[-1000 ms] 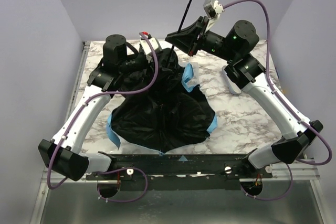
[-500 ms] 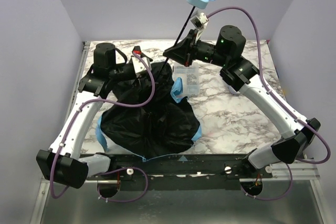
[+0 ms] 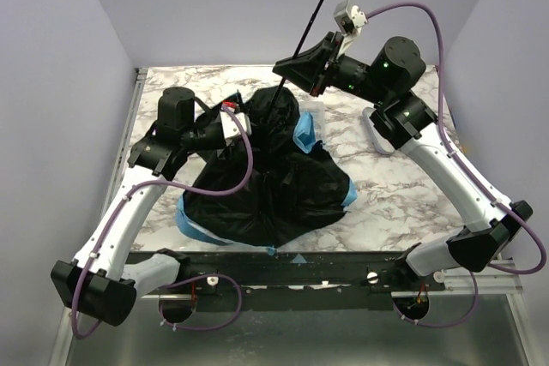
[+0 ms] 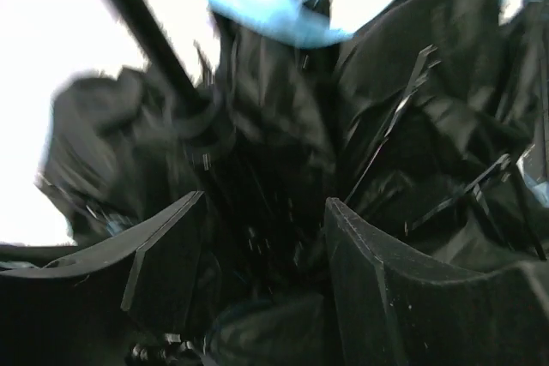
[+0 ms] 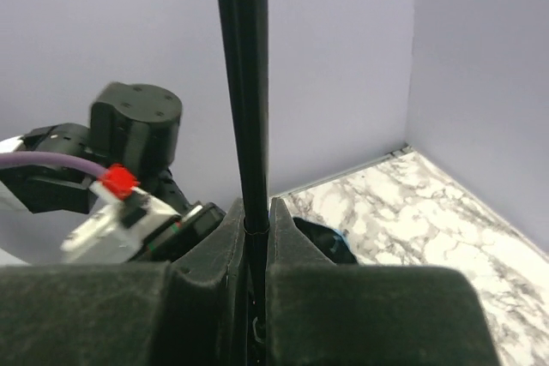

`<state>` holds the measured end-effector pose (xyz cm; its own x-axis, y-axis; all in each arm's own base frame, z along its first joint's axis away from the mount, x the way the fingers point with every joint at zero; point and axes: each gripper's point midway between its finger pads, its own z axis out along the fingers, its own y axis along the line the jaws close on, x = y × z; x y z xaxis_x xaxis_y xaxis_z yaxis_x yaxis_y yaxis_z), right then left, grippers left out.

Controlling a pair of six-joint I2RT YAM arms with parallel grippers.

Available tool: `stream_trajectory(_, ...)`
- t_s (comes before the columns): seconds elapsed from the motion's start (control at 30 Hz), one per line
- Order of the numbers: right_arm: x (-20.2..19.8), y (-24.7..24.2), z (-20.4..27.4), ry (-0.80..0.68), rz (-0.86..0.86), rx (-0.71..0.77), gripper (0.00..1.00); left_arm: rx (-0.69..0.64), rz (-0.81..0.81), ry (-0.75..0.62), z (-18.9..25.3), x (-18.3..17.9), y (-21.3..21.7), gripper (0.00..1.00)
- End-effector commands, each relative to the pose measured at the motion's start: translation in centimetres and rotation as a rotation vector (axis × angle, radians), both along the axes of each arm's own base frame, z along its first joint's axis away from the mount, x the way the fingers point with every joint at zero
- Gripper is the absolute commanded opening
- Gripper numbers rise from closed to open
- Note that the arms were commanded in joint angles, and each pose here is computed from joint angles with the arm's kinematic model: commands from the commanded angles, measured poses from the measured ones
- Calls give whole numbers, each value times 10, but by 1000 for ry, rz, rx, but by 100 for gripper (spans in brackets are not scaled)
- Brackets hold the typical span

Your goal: Open the umbrella

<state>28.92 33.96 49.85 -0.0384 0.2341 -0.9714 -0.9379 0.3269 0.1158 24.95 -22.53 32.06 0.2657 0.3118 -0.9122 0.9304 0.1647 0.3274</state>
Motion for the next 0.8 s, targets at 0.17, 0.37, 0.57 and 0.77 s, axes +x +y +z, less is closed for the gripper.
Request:
stream_trajectory(0.17, -22, -24, 65, -162, -24, 113, 0, 142, 289, 40, -62, 68, 71, 85)
stream_trajectory(0.37, -8, -32, 66, -176, -127, 92, 0, 139, 369, 47, -60, 94, 104, 96)
stream_trajectory(0.57, 26, -43, 56, -119, -296, 74, 0, -35, 379, -68, 6, 95, 95, 94)
stream_trajectory(0.77, 47, -42, 35, -4, -361, 65, 0, -187, 346, -325, 83, 72, 75, 88)
